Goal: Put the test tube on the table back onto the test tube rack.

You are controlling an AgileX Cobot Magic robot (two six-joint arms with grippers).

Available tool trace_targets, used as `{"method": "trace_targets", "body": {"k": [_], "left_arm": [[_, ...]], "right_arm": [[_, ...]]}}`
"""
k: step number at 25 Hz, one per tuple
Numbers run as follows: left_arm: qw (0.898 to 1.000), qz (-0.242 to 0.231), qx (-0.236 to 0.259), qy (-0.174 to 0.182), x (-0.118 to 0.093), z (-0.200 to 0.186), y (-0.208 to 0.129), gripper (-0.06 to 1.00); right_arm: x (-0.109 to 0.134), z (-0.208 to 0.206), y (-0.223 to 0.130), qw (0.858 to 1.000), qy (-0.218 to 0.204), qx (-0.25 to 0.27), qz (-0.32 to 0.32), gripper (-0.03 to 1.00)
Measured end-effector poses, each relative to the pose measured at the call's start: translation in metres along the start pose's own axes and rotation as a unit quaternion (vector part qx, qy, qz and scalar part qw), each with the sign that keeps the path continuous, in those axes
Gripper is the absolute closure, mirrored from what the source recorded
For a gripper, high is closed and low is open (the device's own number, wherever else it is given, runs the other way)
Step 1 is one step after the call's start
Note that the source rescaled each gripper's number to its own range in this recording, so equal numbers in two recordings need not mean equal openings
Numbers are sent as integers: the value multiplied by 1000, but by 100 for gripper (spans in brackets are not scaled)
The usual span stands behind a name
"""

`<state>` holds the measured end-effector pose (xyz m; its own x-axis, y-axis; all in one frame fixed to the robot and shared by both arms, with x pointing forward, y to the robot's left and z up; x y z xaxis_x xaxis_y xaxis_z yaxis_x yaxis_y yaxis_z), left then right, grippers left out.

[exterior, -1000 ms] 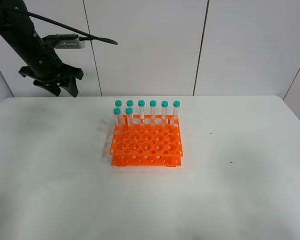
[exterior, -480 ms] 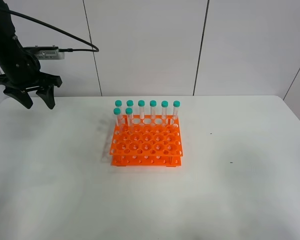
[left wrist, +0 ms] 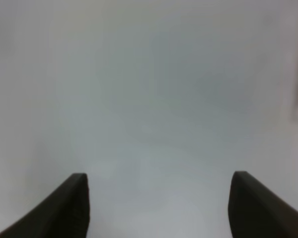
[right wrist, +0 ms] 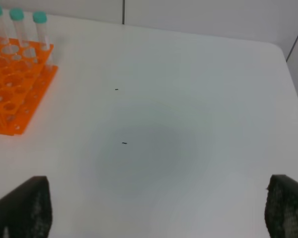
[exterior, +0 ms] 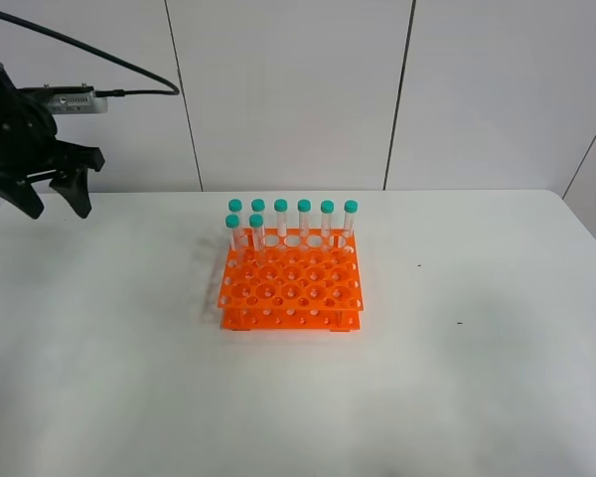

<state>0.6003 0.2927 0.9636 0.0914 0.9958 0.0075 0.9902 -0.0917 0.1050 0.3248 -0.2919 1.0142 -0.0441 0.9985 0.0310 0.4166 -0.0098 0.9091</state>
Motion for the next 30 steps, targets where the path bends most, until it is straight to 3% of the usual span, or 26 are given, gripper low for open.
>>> {"method": "trace_targets", "body": {"k": [9,15,22,26,30], "left_arm": [[998,5,56,5,-6,1,-130,-1],[999,5,43,6,-11,3,-210,-1],[995,1,-98,9,-16,-1,-243,-1],[986,0,-166,10,-18,-2,-258,-1],[971,0,-240,13,-19,-17,-264,-1]], "right_arm": [[0,0,0,1000,0,0,0,3],[0,0,0,1000,0,0,0,3],[0,0,0,1000,0,0,0,3],[0,0,0,1000,0,0,0,3],[0,0,0,1000,0,0,0,3]]}}
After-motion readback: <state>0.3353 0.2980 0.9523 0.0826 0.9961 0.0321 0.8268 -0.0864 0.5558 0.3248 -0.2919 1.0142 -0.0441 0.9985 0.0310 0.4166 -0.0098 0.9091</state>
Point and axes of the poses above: a point on each arm's last joint axis where the gripper is mounted, z pointing out along that axis toward the gripper, x along the wrist's bending axis when the last joint is at zero, y = z × x, the point moved 10 cm from there along z, pointing out along that axis toward the gripper, and after that the axes turned 5 degrees about z, right-handed, at the moved point
